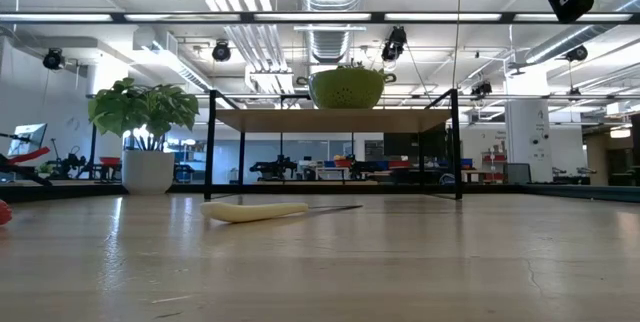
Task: Pick & Place Fruit
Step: Put the strawberry into the strainer bowl
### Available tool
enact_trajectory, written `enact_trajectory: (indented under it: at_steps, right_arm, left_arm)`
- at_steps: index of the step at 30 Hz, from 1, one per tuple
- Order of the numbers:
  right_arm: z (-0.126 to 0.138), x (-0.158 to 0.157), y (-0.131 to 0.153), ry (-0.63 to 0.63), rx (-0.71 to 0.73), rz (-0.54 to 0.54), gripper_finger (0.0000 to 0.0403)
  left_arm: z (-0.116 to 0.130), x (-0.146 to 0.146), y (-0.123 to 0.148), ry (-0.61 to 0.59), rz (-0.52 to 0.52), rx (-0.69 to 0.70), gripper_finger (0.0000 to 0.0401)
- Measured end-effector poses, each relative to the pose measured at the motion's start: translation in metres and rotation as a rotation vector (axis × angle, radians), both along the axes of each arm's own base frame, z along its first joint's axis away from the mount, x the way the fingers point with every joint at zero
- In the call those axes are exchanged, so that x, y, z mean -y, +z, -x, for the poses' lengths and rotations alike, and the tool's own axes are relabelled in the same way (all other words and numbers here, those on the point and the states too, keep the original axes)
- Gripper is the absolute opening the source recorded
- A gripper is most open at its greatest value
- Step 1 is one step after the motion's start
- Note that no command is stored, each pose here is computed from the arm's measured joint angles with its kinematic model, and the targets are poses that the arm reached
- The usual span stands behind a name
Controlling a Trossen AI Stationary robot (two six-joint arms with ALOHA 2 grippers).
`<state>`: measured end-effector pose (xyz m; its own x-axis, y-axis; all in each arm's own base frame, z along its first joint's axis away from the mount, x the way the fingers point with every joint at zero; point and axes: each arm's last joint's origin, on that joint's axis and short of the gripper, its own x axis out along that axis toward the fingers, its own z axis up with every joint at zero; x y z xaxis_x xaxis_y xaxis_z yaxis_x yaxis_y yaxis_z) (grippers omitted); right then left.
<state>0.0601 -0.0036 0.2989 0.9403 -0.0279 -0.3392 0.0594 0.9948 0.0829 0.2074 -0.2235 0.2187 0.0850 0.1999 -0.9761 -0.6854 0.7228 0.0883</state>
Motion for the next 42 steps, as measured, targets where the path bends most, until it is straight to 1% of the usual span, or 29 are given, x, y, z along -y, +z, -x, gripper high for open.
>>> enact_trajectory:
  at_steps: [4, 10, 13, 22, 26, 32, 36, 39, 42]
  right_arm:
    - [0.0, 0.0, 0.0, 0.0, 0.0, 0.0, 0.0008]
    - [0.0, 0.0, 0.0, 0.0, 0.0, 0.0, 0.0008]
    - [0.0, 0.0, 0.0, 0.0, 0.0, 0.0, 0.0008]
    - [0.0, 0.0, 0.0, 0.0, -0.001, 0.0, 0.0008]
    - [0.0, 0.0, 0.0, 0.0, 0.0, 0.0, 0.0008]
    - [0.0, 0.0, 0.0, 0.0, 0.0, 0.0, 0.0008]
    - [0.0, 0.0, 0.0, 0.0, 0.0, 0.0, 0.0008]
    - [0.0, 0.0, 0.0, 0.0, 0.0, 0.0, 0.0008]
    - [0.0, 0.0, 0.0, 0.0, 0.0, 0.0, 0.0008]
  left_arm:
    - [-0.004, 0.004, -0.005, 0.123, 0.064, 0.066, 0.0167]
    - [-0.006, 0.007, -0.013, 0.137, 0.118, 0.105, 0.0167]
    - [-0.005, 0.007, -0.017, 0.15, 0.139, 0.078, 0.0167]
    - [-0.001, 0.005, -0.026, 0.179, 0.138, 0.059, 0.0167]
    - [0.002, 0.002, -0.036, 0.205, 0.132, 0.05, 0.0167]
    - [0.003, 0.001, -0.051, 0.211, 0.18, 0.07, 0.0167]
    - [0.007, -0.003, -0.058, 0.215, 0.163, 0.058, 0.0166]
    - [0.008, -0.005, -0.061, 0.227, 0.155, 0.053, 0.0157]
    - [0.009, -0.006, -0.063, 0.229, 0.149, 0.049, 0.0139]
